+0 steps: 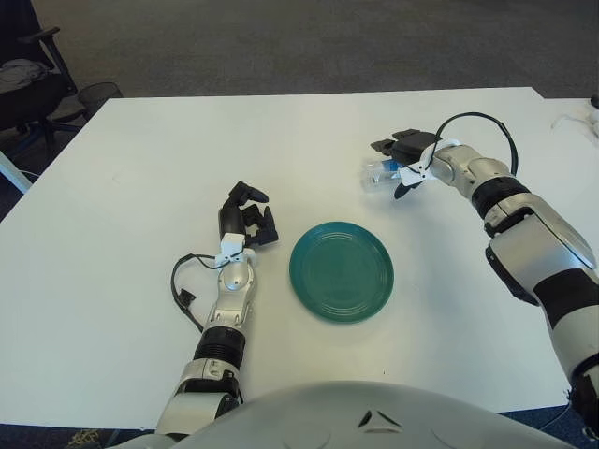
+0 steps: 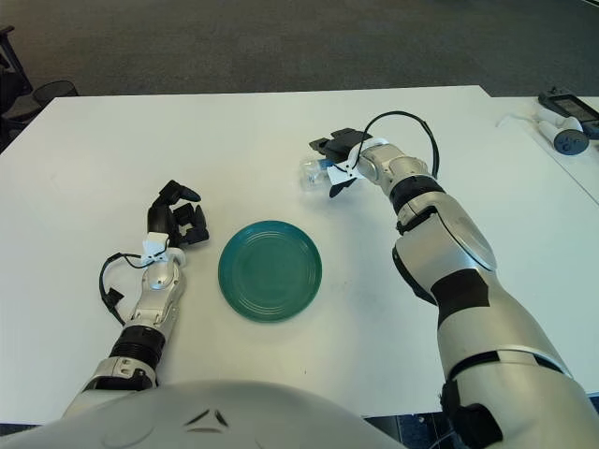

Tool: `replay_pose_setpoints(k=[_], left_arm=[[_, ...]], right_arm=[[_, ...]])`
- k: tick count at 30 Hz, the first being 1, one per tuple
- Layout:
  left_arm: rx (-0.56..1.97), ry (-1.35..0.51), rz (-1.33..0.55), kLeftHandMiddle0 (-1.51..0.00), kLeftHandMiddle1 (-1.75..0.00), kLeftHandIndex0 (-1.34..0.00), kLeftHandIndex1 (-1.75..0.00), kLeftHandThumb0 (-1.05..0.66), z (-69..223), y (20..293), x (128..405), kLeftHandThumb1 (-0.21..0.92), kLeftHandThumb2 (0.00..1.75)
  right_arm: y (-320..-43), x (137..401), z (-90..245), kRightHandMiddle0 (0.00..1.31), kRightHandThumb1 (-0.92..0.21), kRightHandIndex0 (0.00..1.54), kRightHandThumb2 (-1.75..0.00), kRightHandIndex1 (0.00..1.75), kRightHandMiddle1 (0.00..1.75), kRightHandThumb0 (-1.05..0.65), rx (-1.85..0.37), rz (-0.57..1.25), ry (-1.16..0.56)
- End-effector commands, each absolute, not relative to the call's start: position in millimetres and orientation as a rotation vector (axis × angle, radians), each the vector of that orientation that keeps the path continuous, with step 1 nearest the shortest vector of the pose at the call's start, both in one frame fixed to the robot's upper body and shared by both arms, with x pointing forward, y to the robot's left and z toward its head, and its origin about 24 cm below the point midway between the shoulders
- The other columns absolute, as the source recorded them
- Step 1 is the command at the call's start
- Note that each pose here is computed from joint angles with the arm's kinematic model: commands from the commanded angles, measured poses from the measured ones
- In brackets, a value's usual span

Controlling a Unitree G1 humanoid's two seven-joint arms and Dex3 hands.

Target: Put the bottle into the plate.

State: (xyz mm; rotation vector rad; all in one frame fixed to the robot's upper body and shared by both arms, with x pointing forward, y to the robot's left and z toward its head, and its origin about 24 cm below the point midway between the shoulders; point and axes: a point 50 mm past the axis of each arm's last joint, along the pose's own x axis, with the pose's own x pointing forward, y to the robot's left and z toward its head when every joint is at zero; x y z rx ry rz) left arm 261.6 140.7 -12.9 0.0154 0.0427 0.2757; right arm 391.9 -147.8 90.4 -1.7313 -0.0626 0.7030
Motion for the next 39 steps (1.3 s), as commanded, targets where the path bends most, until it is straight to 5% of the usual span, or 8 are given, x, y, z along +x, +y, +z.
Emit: replay_pose_setpoints(k=[1, 39], left_arm=[[0.029, 0.157, 0.293, -1.22, -1.75, -0.75, -1.75, -0.55, -35.1, 143.7, 246.7, 0.15, 1.53], [0.044, 0.169, 0.302, -1.23, -1.75, -0.75, -1.75, -0.54, -35.8, 141.6, 245.3, 0.15, 1.52]], right_arm=[[-140.7, 390.9, 86.0, 0.00, -0.91, 0.00, -0.01, 0.00, 0.00, -1.05, -1.742, 0.718, -0.071], [-140.5, 352.9, 8.8, 0.01, -0.92, 0.00, -0.09, 0.00, 0.01, -1.05, -1.790, 0.896, 0.089]])
